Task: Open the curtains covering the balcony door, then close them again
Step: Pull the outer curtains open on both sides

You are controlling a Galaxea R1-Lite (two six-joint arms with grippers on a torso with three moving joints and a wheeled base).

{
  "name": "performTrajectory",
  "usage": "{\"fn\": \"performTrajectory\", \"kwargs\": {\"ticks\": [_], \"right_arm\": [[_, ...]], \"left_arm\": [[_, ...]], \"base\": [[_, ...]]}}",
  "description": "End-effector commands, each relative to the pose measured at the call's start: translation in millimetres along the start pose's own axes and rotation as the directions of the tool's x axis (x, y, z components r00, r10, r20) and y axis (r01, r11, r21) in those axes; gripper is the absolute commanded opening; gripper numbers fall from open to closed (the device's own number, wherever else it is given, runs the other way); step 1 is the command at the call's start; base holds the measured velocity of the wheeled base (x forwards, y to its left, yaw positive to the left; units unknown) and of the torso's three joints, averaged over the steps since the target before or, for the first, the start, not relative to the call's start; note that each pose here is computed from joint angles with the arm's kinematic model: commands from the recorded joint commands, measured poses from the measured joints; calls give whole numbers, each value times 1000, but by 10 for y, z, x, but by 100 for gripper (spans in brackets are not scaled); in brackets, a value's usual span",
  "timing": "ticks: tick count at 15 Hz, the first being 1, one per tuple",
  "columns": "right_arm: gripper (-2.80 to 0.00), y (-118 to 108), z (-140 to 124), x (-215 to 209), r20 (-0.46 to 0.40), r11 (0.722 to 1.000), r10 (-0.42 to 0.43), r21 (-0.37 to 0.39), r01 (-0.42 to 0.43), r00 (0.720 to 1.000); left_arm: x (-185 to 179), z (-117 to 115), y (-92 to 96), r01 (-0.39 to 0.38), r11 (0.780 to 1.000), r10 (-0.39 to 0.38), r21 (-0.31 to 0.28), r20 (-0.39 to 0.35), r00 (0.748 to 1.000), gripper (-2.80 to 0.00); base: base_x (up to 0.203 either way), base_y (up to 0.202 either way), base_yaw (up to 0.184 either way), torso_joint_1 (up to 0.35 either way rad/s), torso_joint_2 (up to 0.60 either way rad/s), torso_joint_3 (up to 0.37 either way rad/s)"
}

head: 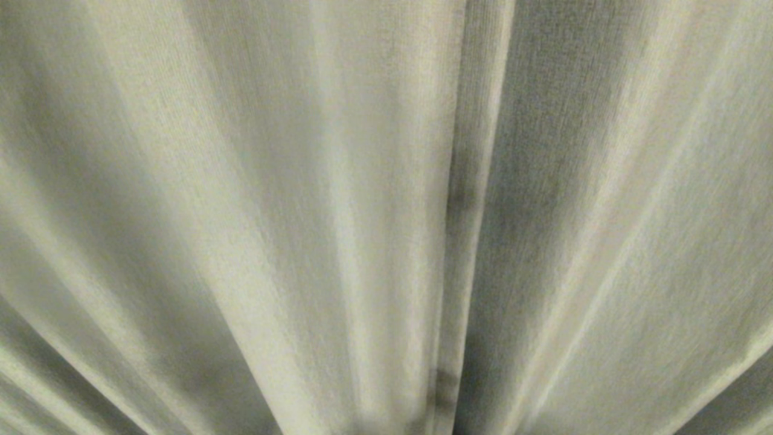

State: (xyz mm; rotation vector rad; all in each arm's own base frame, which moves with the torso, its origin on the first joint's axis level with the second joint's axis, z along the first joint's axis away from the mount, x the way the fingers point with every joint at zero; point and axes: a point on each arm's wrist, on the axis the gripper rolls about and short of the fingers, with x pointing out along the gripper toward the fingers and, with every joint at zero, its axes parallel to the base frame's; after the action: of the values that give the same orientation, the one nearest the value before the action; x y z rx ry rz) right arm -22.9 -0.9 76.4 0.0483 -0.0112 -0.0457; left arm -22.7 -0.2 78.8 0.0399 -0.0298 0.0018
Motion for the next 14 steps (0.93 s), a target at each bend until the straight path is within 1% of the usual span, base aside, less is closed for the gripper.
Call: {"fn": "performTrajectory", "kwargs": {"ticks": [1, 11, 12, 14], "right_arm": [[-280, 0, 1, 1, -1, 1000, -1, 1, 1, 1000], [-280, -1, -4, 1, -5, 1000, -5, -1, 5, 1000], [-280, -1, 1, 1, 0, 1000, -6, 0, 6, 1000], [-280, 1, 44, 0, 42, 1000, -3, -4, 3, 999]], "left_arm": [[0, 0, 0, 0, 1000, 0, 0, 1, 1000, -280], [0, 0, 0, 0, 1000, 0, 0, 1, 1000, -280], [0, 0, 0, 0, 1000, 0, 0, 1, 1000, -280], [0, 0, 0, 0, 1000, 0, 0, 1, 1000, -280]], "base": [[0, 0, 0, 0, 0, 0], [0, 0, 0, 0, 0, 0], [0, 0, 0, 0, 0, 0], [0, 0, 0, 0, 0, 0]]}}
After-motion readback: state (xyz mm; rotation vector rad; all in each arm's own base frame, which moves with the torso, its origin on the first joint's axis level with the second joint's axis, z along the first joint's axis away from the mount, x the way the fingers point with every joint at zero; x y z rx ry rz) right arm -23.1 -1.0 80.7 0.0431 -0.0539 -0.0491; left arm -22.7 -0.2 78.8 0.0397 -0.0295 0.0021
